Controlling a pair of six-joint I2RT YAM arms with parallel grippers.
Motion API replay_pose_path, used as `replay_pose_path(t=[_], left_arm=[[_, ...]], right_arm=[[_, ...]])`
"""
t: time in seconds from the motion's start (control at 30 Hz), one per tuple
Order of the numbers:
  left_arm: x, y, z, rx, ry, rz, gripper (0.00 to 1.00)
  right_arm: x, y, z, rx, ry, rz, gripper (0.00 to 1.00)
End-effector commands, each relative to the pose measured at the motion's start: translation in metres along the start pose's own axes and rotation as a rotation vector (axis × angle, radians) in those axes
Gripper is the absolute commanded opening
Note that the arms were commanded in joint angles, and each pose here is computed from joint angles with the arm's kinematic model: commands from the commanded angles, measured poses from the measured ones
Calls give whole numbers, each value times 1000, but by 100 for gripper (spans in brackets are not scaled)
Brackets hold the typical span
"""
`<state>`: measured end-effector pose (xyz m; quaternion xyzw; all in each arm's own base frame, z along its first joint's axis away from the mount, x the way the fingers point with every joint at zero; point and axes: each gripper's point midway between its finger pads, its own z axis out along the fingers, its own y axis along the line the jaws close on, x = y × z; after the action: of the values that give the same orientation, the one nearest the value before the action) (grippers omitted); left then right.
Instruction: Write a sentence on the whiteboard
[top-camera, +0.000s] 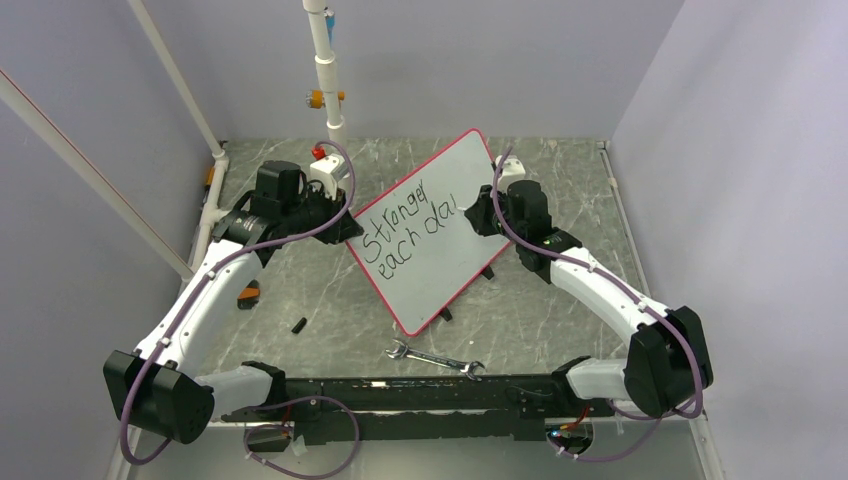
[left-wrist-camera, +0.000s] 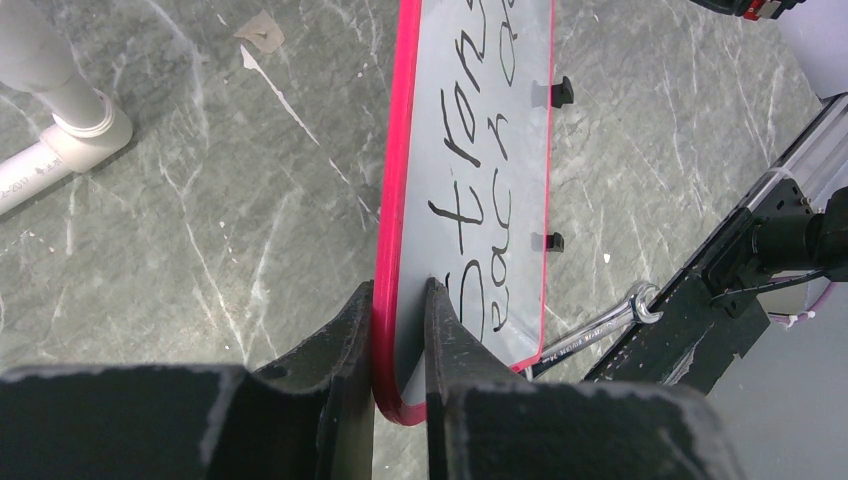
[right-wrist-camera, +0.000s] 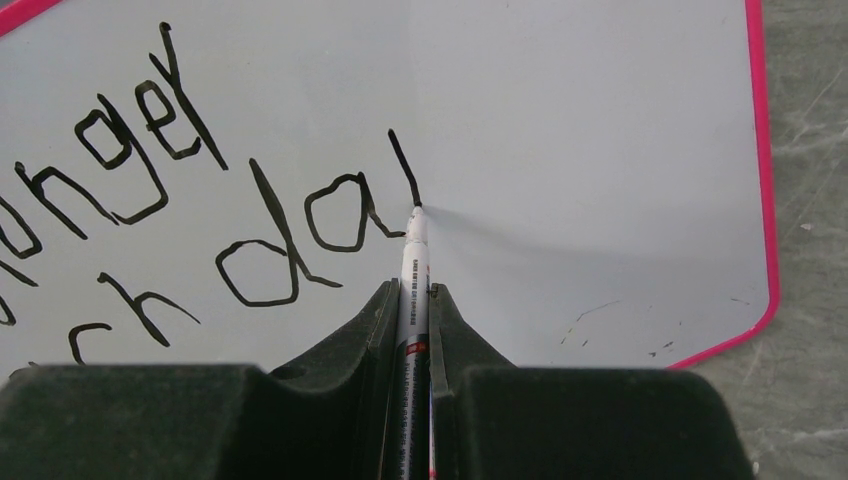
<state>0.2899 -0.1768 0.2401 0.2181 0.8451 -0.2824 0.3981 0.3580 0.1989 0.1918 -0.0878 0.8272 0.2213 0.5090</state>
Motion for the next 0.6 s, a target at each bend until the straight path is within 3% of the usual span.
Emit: replay_pose_path(t=[0.0,0.57], left_arm=[[-16,30,-6,-149,-51,132,0],[-15,29,-6,-148,-49,131,0]], right_arm=[[-14,-1,-3,18,-42,2,0],[-37,1,7,34,-74,8,0]])
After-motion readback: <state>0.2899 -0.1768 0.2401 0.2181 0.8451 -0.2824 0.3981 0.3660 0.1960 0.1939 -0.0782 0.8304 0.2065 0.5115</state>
